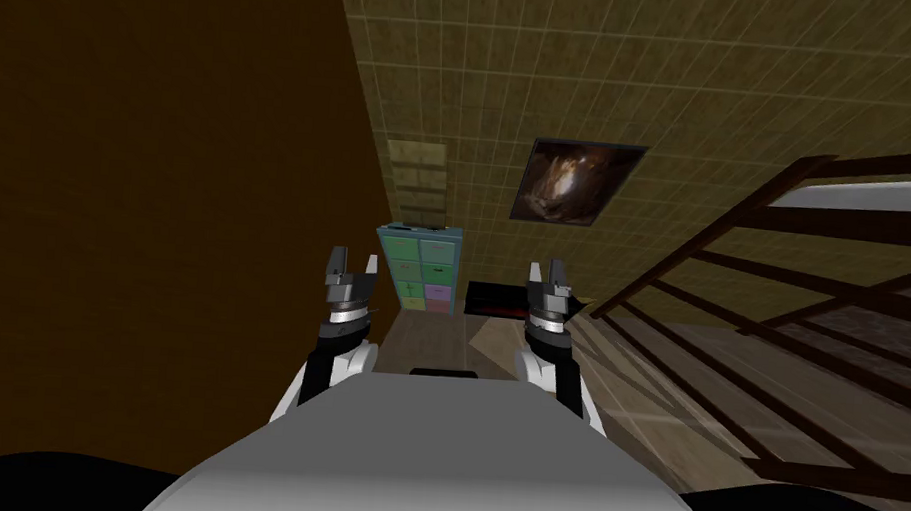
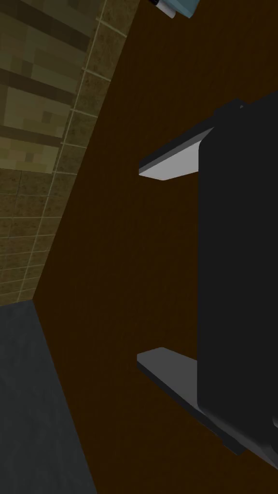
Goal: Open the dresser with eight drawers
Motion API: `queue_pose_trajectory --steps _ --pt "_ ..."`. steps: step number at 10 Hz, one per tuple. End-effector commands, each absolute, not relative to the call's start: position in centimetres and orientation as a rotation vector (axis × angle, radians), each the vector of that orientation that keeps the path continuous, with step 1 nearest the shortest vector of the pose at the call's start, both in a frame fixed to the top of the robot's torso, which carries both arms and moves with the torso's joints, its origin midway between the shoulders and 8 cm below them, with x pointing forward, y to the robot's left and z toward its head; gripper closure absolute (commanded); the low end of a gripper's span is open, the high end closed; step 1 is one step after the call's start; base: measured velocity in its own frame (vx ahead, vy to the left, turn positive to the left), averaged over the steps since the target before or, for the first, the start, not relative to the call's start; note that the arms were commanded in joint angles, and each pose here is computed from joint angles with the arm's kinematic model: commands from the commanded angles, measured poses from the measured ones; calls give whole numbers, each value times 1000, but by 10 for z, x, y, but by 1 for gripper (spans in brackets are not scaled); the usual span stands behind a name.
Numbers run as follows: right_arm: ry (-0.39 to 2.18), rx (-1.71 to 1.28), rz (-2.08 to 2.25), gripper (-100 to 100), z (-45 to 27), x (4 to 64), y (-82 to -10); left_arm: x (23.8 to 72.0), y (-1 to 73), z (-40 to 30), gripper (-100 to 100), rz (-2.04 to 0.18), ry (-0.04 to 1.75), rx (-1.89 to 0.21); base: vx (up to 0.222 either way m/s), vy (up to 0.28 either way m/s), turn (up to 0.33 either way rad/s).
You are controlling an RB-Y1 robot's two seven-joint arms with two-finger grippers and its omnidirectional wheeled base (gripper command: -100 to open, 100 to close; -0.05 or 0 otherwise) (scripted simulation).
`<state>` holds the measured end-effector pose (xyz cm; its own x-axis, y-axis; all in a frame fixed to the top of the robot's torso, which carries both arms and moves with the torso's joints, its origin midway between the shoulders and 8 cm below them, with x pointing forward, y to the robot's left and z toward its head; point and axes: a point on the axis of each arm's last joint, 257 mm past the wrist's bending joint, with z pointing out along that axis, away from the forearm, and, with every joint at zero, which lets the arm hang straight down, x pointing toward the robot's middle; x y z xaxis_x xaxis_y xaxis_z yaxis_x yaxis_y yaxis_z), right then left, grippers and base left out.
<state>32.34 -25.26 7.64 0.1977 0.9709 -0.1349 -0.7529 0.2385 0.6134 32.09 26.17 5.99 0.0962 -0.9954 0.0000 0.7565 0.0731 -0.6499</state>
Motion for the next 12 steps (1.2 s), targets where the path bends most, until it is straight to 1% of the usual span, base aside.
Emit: queue_pose_trajectory --steps 1,6,9,10,12 --pt "562 466 1268 0 76 323 -253 321 262 60 0 -1407 520 -573 182 -11 -27" --pt "561 466 1269 0 77 323 -253 321 261 62 0 -1411 514 -566 55 2 -20" --pt "560 465 1269 0 77 323 -253 321 260 69 0 -1420 499 -552 72 -69 -52" --pt "560 465 1269 0 77 323 -253 325 254 67 -100 -1425 533 -525 142 -105 -50" --pt "561 466 1269 0 76 323 -253 331 249 58 -100 -1425 589 -502 62 -30 -5"
